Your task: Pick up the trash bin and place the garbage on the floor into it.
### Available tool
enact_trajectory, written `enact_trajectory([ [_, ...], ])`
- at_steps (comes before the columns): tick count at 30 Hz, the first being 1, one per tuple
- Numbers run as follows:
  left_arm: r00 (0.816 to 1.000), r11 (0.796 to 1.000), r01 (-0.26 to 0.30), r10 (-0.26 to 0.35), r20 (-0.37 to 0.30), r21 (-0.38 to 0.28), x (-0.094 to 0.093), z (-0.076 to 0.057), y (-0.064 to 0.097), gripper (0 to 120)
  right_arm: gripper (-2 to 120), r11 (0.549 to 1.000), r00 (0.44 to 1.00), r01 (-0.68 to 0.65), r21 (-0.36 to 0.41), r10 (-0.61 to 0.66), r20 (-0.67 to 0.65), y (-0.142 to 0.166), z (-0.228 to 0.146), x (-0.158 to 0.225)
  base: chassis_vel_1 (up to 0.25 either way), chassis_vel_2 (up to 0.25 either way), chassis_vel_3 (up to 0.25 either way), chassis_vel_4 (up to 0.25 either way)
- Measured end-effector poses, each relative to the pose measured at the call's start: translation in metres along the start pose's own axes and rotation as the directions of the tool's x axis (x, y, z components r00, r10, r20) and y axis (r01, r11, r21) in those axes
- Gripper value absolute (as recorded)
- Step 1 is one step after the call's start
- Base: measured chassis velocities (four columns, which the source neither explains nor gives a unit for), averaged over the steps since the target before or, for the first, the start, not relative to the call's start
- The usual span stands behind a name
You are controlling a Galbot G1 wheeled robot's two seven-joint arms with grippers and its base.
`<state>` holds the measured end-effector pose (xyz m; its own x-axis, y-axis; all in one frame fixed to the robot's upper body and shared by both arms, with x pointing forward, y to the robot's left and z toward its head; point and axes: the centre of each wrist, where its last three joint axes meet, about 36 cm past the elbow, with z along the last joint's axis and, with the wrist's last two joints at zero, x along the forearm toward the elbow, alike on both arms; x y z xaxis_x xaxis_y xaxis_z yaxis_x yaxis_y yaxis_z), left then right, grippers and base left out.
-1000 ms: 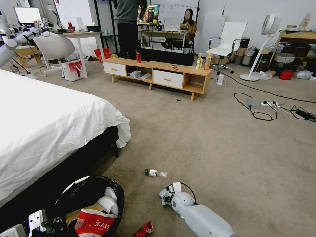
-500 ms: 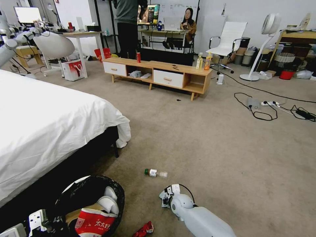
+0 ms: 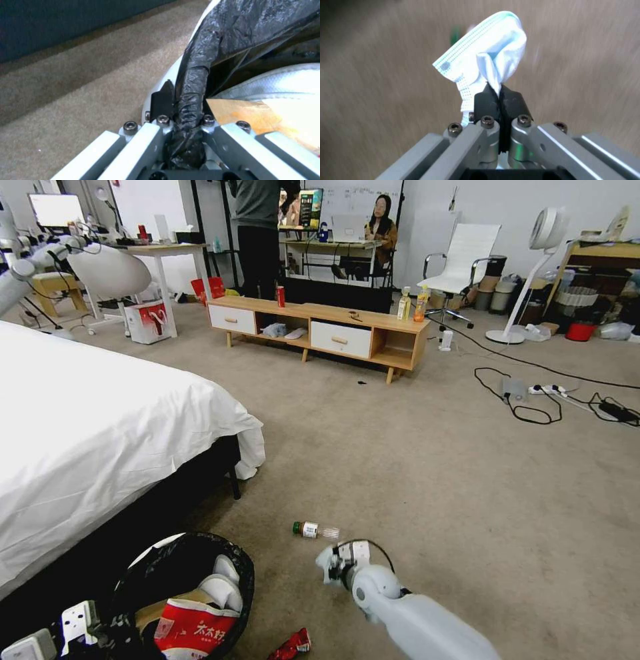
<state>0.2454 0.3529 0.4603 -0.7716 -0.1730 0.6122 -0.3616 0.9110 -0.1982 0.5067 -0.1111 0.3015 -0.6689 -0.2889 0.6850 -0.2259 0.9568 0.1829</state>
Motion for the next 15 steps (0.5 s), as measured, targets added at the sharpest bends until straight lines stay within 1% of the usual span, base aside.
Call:
enact_trajectory([
  [1, 1.000, 1.000, -0.007, 0.007, 0.006, -0.001, 0.000, -0.003, -0.001, 1, 0, 1.000, 0.996, 0.020, 0.002, -0.020, 0.091, -0.005, -0.022, 0.018, 0.000, 0.000, 0.000, 0.000],
  [2, 1.000, 1.000, -0.007, 0.007, 0.006, -0.001, 0.000, -0.003, -0.001, 1, 0, 1.000, 0.996, 0.020, 0.002, -0.020, 0.091, -0.005, -0.022, 0.018, 0.000, 0.000, 0.000, 0.000],
  [4, 1.000, 1.000, -0.016, 0.016, 0.014, -0.002, 0.000, -0.006, -0.002, 1, 0, 0.999, 0.982, 0.037, 0.019, -0.040, 0.187, -0.014, -0.044, 0.041, 0.000, 0.000, 0.000, 0.000],
  [5, 1.000, 1.000, -0.016, 0.016, 0.014, -0.002, 0.000, -0.006, -0.002, 1, 0, 0.999, 0.982, 0.037, 0.019, -0.040, 0.187, -0.014, -0.044, 0.041, 0.000, 0.000, 0.000, 0.000],
  [6, 1.000, 1.000, -0.018, 0.018, 0.016, -0.003, -0.001, -0.007, -0.002, 1, 0, 0.998, 0.972, 0.049, 0.033, -0.055, 0.230, -0.016, -0.056, 0.054, 0.000, 0.000, 0.000, 0.000],
  [7, 1.000, 1.000, -0.023, 0.023, 0.020, -0.006, -0.001, -0.009, -0.003, 1, 0, 0.994, 0.946, 0.084, 0.064, -0.100, 0.310, -0.016, -0.078, 0.082, 0.000, 0.000, 0.000, 0.000],
  [8, 1.000, 1.000, -0.023, 0.023, 0.020, -0.006, -0.001, -0.009, -0.003, 1, 0, 0.994, 0.946, 0.084, 0.064, -0.100, 0.310, -0.016, -0.078, 0.082, 0.000, 0.000, 0.000, 0.000],
  [10, 0.999, 1.000, -0.026, 0.026, 0.021, -0.011, 0.000, -0.011, -0.003, 1, 0, 0.981, 0.904, 0.164, 0.104, -0.192, 0.383, -0.002, -0.101, 0.121, 0.000, 0.000, 0.000, 0.000],
  [11, 0.999, 1.000, -0.026, 0.026, 0.021, -0.011, 0.000, -0.011, -0.003, 1, 0, 0.981, 0.904, 0.164, 0.104, -0.192, 0.383, -0.002, -0.101, 0.121, 0.000, 0.000, 0.000, 0.000],
  [12, 0.999, 0.999, -0.029, 0.029, 0.022, -0.016, 0.000, -0.012, -0.004, 1, 0, 0.967, 0.873, 0.220, 0.129, -0.254, 0.416, 0.009, -0.112, 0.143, 0.000, 0.000, 0.000, 0.000],
  [13, 0.999, 0.999, -0.031, 0.032, 0.023, -0.019, 0.000, -0.012, -0.004, 1, 0, 0.958, 0.856, 0.249, 0.142, -0.286, 0.431, 0.015, -0.118, 0.154, 0.000, 0.000, 0.000, 0.000],
  [14, 0.999, 0.999, -0.031, 0.032, 0.023, -0.019, 0.000, -0.012, -0.004, 1, 0, 0.958, 0.856, 0.249, 0.142, -0.286, 0.431, 0.015, -0.118, 0.154, 0.000, 0.000, 0.000, 0.000],
  [15, 0.999, 0.999, -0.033, 0.033, 0.024, -0.022, 0.000, -0.013, -0.005, 1, 0, 0.946, 0.836, 0.285, 0.153, -0.323, 0.444, 0.022, -0.125, 0.168, 0.000, 0.000, 0.000, 0.000],
])
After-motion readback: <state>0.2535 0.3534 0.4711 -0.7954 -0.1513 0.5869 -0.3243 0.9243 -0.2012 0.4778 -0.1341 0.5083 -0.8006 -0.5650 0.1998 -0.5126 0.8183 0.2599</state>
